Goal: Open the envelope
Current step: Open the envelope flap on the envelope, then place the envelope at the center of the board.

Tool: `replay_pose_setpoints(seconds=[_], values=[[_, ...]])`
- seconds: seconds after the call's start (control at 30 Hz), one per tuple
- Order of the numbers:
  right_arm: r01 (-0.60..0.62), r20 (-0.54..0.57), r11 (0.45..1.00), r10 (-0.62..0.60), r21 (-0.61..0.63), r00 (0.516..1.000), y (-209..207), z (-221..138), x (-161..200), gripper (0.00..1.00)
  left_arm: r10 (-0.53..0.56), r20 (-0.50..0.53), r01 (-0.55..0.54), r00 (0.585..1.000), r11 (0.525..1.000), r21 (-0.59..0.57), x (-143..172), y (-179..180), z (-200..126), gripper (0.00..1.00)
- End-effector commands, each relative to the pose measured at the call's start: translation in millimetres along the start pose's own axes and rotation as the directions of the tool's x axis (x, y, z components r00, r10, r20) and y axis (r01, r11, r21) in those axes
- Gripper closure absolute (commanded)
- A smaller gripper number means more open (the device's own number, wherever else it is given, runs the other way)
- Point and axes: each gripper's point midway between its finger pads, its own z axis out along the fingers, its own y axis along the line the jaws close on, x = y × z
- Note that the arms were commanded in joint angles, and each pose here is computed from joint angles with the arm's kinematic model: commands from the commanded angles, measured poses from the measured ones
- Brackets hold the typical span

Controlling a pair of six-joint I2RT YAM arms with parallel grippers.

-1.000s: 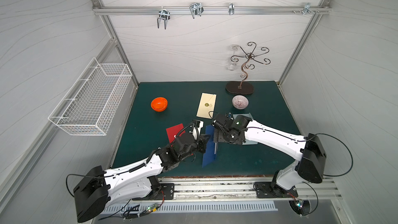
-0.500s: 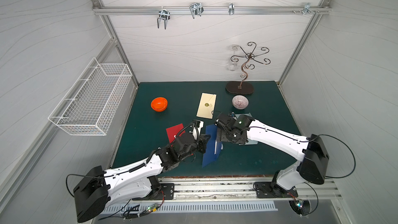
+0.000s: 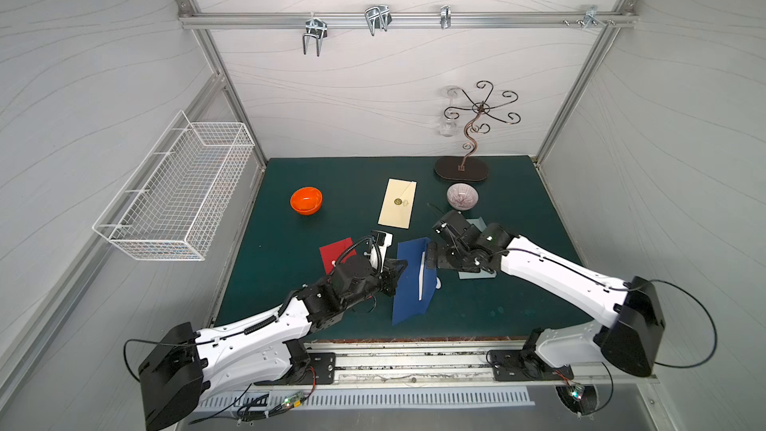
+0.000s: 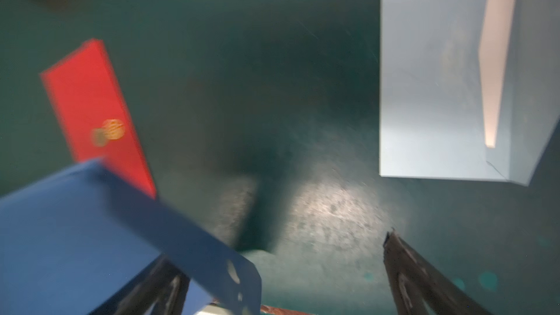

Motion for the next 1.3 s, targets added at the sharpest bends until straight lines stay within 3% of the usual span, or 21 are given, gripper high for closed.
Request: replay_pose_setpoints(seconds=[0.0,0.33,0.53,0.73,0.93,1.1,1.27], values=[[0.073,0.103,0.989,-0.060,-0.132,0.993,17,-23,-9,0.01,-0.057,0.086,0.054,0.995,0.998,0.038,-37,-21,-6,1.00],[0.116,0.297,0.970,-0.049,-0.212,0.954,-5,-62,-6,0.01,-0.209,0.143,0.209,0.967,0.978,0.018,-68,-9,-21,1.00],[-0.006,0.293,0.986,0.055,-0.165,0.955,-33,-52,5,0.01,-0.379,0.229,0.370,0.897,0.925,0.080,-87,8,-38,1.00],[0.070,0.249,0.960,0.000,-0.271,0.968,-8,-53,12,0.01,-0.447,0.273,0.431,0.852,0.894,0.118,-94,12,-48,1.00],[0.144,0.262,0.880,-0.023,-0.453,0.965,29,-64,12,0.01,-0.524,0.296,0.514,0.799,0.850,0.120,-95,21,-55,1.00],[0.269,0.331,0.790,-0.089,-0.551,0.939,55,-82,18,0.02,-0.542,0.299,0.527,0.786,0.839,0.136,-95,21,-58,1.00],[0.256,0.299,0.798,-0.101,-0.545,0.949,57,-71,22,0.04,-0.533,0.235,0.479,0.813,0.841,0.249,-103,-5,-53,1.00]])
